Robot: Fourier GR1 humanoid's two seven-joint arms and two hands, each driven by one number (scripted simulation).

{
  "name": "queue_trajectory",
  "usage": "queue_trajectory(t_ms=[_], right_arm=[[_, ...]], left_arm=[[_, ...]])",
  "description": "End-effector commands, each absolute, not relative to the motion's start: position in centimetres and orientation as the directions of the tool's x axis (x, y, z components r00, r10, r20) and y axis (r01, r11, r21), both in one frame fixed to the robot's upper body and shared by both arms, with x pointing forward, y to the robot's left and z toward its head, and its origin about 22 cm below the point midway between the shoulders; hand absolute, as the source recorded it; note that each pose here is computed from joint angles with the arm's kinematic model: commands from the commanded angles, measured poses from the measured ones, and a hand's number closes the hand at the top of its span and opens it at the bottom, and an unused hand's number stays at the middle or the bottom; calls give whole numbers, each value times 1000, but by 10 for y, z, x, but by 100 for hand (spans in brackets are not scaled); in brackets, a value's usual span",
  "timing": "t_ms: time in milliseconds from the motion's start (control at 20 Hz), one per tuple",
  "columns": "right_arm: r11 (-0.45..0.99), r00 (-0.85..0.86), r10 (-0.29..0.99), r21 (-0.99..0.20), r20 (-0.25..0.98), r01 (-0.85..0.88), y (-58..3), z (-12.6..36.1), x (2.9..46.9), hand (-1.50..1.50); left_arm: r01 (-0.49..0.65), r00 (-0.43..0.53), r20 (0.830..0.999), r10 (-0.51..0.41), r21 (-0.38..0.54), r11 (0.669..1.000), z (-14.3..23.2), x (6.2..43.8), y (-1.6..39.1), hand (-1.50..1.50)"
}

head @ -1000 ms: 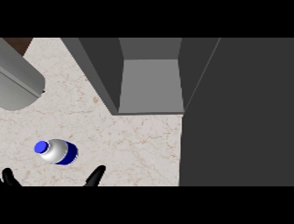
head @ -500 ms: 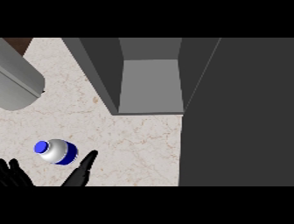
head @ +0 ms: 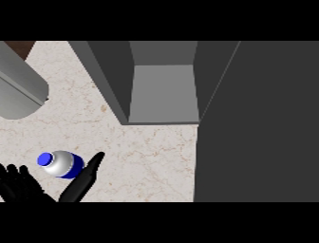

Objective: Pick up the bottled water, place it into the cabinet and close the cabinet

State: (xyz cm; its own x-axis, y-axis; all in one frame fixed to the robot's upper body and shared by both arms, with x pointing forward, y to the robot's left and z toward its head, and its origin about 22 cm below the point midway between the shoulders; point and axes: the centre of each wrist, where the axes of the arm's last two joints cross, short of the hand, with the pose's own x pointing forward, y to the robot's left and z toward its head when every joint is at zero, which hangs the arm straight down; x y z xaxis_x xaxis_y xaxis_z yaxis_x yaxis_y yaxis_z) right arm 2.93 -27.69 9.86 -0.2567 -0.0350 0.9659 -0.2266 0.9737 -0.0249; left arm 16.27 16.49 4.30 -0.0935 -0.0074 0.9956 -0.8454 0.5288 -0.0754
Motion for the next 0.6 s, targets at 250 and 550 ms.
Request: queue_trajectory(t_ms=[250,550], right_arm=[[975,-314,-42,-30,948,-220,-276,122,17,-150],[977,-331,-27,-45,943,-208,-275,124,15,-150]], left_arm=[[-871,-58,998,-7,-47,490,29,175,173,-150],[-883,-55,998,-6,-46,468,20,195,185,-150]])
